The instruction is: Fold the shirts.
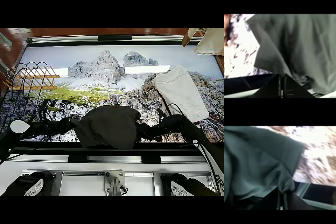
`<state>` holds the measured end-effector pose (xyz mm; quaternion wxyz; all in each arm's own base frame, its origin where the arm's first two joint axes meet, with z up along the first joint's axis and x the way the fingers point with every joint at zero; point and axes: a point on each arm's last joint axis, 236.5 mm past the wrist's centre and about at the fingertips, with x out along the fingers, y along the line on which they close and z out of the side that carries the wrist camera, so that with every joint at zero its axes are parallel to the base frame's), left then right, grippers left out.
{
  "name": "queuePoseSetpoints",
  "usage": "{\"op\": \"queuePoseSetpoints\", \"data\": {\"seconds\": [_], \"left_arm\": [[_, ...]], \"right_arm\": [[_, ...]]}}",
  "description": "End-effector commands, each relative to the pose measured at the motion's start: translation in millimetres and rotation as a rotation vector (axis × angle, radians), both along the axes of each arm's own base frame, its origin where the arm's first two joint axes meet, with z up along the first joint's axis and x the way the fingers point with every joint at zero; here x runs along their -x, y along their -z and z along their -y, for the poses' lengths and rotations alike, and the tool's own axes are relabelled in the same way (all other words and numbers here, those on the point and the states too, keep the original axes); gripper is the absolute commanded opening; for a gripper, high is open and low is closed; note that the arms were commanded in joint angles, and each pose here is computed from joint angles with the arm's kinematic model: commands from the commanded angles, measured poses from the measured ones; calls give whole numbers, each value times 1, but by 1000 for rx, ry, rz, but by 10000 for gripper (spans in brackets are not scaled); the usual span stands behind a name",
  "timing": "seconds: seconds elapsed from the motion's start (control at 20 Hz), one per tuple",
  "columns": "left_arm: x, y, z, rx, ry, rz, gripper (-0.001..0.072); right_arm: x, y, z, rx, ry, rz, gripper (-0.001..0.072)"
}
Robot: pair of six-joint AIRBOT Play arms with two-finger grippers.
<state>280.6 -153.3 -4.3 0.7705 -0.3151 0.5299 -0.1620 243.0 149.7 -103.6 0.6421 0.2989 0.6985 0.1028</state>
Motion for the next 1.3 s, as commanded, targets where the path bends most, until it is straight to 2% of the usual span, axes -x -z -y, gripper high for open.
{"op": "queuePoseSetpoints", "data": {"seconds": [0.0, 0.1, 0.25, 0.35, 0.45, 0.55, 0.65, 0.7, 0.85, 0.95, 1.05, 1.25], "left_arm": [[-17, -49, 2, -11, 50, 156, 42], [-40, -127, -2, -27, 65, 372, 42], [-40, -320, -3, -112, 122, 910, 42], [-2, -467, -18, -116, 15, 1279, 42], [60, -581, -40, -89, -127, 1591, 43], [116, -644, -56, -49, -224, 1788, 43], [151, -671, -65, -26, -274, 1886, 43], [158, -675, -68, -36, -290, 1907, 43], [146, -666, -74, -175, -299, 1889, 43], [125, -665, -87, -266, -354, 1883, 43], [88, -655, -101, -413, -389, 1836, 42], [-29, -620, -106, -357, -427, 1668, 42]], "right_arm": [[-7, -23, -1, 30, -132, 104, 80], [-28, -76, 20, 115, -250, 267, 80], [-57, -232, 31, 215, -474, 762, 80], [-62, -374, 42, 355, -416, 1165, 80], [-40, -498, 61, 479, -263, 1494, 80], [-3, -580, 75, 539, -129, 1706, 80], [24, -615, 78, 561, -96, 1802, 80], [29, -623, 80, 564, -82, 1818, 80], [25, -619, 82, 554, -66, 1787, 80], [9, -591, 79, 524, -102, 1669, 80], [-9, -538, 74, 511, -207, 1460, 80], [-25, -410, 65, 372, -299, 885, 80]]}}
